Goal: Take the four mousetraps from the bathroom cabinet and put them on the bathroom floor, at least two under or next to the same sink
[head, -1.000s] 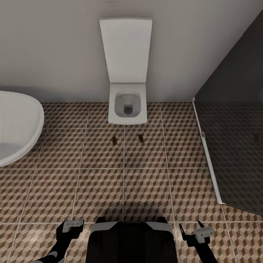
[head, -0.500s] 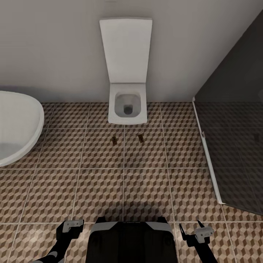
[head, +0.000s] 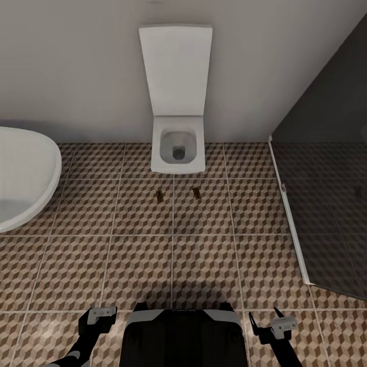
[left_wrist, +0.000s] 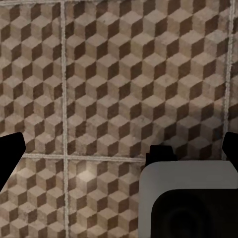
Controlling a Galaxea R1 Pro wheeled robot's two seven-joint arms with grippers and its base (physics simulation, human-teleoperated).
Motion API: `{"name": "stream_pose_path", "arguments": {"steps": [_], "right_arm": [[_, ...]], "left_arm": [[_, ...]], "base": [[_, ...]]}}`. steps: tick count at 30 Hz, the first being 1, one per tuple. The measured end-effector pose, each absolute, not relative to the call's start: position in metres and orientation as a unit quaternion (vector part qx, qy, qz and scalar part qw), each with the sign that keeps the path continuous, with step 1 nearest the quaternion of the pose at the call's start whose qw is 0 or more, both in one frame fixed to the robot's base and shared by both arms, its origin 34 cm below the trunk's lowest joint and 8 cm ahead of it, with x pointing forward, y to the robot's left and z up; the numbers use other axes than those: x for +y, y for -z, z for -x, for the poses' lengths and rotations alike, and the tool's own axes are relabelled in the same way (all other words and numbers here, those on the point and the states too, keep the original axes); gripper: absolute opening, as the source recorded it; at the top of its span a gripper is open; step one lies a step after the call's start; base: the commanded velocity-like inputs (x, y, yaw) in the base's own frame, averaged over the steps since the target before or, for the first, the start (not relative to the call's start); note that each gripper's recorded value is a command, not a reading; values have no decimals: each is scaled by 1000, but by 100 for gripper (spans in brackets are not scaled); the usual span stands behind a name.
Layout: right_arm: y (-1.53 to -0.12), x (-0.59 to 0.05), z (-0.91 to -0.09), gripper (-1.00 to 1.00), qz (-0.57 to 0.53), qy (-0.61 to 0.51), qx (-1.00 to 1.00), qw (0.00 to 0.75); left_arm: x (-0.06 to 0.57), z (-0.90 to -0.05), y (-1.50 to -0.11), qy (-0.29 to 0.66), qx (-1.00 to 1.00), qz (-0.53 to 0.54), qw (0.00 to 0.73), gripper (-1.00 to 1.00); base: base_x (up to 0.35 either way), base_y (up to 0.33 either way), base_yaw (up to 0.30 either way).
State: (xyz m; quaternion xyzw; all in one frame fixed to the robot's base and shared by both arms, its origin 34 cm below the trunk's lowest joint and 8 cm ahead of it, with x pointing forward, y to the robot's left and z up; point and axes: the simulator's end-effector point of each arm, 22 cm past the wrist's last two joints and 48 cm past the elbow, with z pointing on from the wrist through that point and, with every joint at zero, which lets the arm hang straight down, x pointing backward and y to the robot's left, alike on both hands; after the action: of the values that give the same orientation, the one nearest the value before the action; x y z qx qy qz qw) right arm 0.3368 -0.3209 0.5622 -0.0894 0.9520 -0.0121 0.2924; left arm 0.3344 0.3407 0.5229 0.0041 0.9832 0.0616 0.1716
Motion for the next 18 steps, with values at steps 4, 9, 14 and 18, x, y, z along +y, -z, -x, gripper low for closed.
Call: {"name": "stream_pose_path", "arguments": {"steps": [4, 9, 14, 18], "right_arm": [[-562, -316, -338, 100, 87, 9, 952, 294], [-564, -314, -340, 100, 86, 9, 951, 297], [-565, -314, -344, 100, 86, 9, 950, 301], [-567, -314, -346, 100, 86, 9, 949, 304]], "left_arm": [[341, -335, -523, -62, 983, -4, 172, 100], [341, -339, -525, -62, 982, -4, 176, 100], [340, -342, -527, -61, 982, -3, 179, 100], [340, -345, -528, -61, 981, -3, 182, 100]], "base": [[0, 0, 0], [0, 0, 0], [0, 0, 0], [0, 0, 0]]}}
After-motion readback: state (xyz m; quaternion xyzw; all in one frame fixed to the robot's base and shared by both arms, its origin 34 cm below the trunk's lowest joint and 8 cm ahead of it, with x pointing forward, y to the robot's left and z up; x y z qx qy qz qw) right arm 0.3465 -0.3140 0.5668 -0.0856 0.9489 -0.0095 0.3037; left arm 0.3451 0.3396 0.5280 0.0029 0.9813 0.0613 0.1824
